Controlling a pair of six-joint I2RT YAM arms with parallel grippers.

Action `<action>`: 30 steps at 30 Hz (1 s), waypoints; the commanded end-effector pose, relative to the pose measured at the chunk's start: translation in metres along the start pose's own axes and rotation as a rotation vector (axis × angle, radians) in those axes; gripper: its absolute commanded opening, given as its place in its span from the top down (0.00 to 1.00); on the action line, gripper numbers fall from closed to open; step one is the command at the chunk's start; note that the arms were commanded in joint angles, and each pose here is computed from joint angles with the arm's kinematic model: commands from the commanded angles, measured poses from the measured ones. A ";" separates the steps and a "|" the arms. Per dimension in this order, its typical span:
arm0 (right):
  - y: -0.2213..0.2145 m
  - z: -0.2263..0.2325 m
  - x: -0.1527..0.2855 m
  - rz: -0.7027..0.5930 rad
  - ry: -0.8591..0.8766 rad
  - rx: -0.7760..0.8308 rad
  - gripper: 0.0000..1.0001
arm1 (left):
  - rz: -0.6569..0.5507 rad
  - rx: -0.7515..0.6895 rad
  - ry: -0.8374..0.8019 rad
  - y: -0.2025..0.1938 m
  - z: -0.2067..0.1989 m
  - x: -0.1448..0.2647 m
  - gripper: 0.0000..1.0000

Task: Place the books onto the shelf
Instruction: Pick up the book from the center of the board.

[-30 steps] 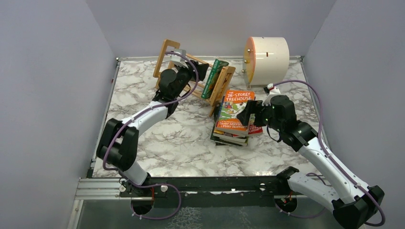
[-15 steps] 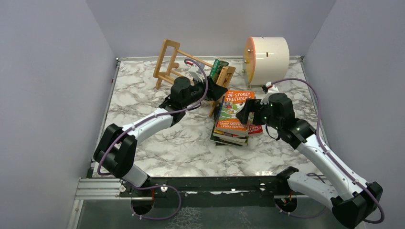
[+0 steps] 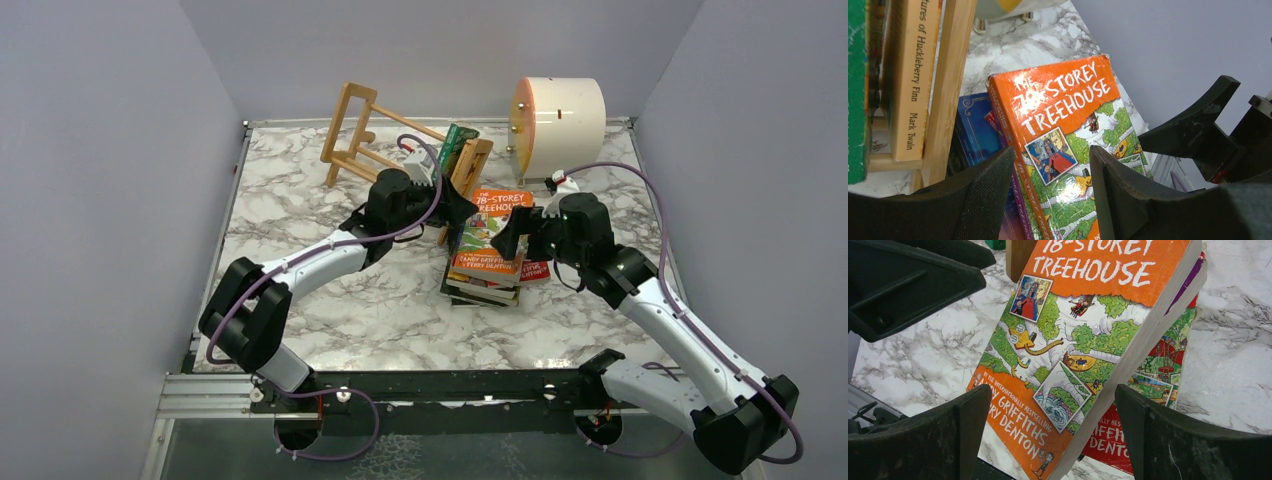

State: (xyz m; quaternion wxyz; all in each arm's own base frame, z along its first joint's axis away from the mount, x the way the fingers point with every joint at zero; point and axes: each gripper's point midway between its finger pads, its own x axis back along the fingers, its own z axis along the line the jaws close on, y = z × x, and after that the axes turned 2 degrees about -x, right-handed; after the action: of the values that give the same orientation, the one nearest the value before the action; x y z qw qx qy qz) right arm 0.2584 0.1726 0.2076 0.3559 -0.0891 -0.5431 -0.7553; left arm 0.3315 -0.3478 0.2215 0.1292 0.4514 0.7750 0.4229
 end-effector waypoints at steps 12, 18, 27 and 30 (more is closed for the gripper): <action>0.005 0.016 0.000 -0.004 0.073 -0.002 0.09 | 0.105 0.064 0.028 -0.040 0.010 -0.008 0.50; 0.005 0.018 0.000 -0.002 0.085 0.001 0.09 | 0.134 0.075 0.009 -0.047 0.009 -0.012 0.49; 0.007 0.020 -0.001 -0.003 0.093 0.006 0.09 | 0.169 0.097 -0.019 -0.055 0.006 -0.015 0.46; 0.007 0.021 -0.001 -0.003 0.095 0.007 0.09 | 0.181 0.100 -0.032 -0.056 0.004 -0.016 0.45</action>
State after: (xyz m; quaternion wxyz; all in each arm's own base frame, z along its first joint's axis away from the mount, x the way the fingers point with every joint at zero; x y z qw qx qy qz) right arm 0.2559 0.1787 0.2054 0.3729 -0.0845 -0.5363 -0.7524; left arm 0.3178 -0.3619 0.1687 0.0688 0.5060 0.7611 0.3999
